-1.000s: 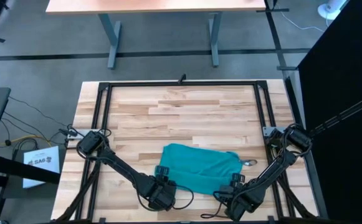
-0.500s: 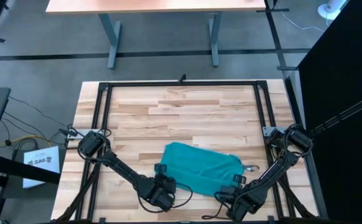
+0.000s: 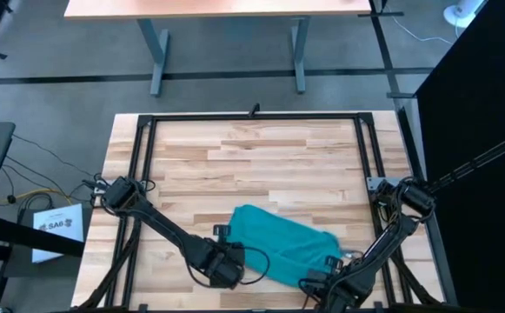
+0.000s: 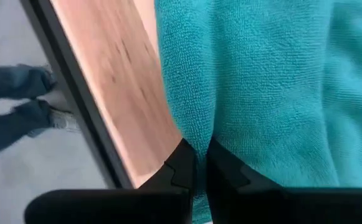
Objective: Roll towel
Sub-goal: Roll the blue towel
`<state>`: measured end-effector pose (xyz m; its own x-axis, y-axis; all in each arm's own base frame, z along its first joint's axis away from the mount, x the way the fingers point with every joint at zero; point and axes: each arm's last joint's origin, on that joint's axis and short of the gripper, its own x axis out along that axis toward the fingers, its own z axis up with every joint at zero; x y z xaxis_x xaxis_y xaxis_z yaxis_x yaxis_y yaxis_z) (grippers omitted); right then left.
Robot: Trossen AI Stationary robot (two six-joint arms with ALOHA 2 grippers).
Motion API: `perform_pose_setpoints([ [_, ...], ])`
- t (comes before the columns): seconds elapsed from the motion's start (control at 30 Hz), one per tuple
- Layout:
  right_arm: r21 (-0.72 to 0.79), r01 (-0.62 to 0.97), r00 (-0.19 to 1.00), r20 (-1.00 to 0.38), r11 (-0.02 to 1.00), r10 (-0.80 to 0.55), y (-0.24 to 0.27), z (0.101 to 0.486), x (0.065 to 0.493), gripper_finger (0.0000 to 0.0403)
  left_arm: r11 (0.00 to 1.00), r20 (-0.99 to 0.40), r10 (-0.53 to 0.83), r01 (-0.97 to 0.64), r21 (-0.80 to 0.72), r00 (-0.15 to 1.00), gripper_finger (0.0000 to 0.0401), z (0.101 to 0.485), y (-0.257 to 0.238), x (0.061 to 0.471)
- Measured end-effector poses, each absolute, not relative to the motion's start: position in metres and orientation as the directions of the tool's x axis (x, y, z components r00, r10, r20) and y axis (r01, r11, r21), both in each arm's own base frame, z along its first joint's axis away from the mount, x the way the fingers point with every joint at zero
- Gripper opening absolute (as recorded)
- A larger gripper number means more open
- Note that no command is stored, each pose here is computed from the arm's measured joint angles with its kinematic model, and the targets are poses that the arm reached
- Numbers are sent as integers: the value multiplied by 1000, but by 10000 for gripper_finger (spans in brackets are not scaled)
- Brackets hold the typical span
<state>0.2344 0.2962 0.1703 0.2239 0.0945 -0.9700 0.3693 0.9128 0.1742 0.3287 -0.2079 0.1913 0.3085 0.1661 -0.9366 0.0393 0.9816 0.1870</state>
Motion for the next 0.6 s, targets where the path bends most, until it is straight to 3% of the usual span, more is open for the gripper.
perform_pose_setpoints([
  [0.43,35,518,159,-986,855,-57,289,199,221,10,956,-935,195,154,248,296,1,218,-156,342],
  [0.6,-14,574,140,-984,818,-114,279,201,219,10,951,-942,191,186,247,277,1,211,-126,354],
])
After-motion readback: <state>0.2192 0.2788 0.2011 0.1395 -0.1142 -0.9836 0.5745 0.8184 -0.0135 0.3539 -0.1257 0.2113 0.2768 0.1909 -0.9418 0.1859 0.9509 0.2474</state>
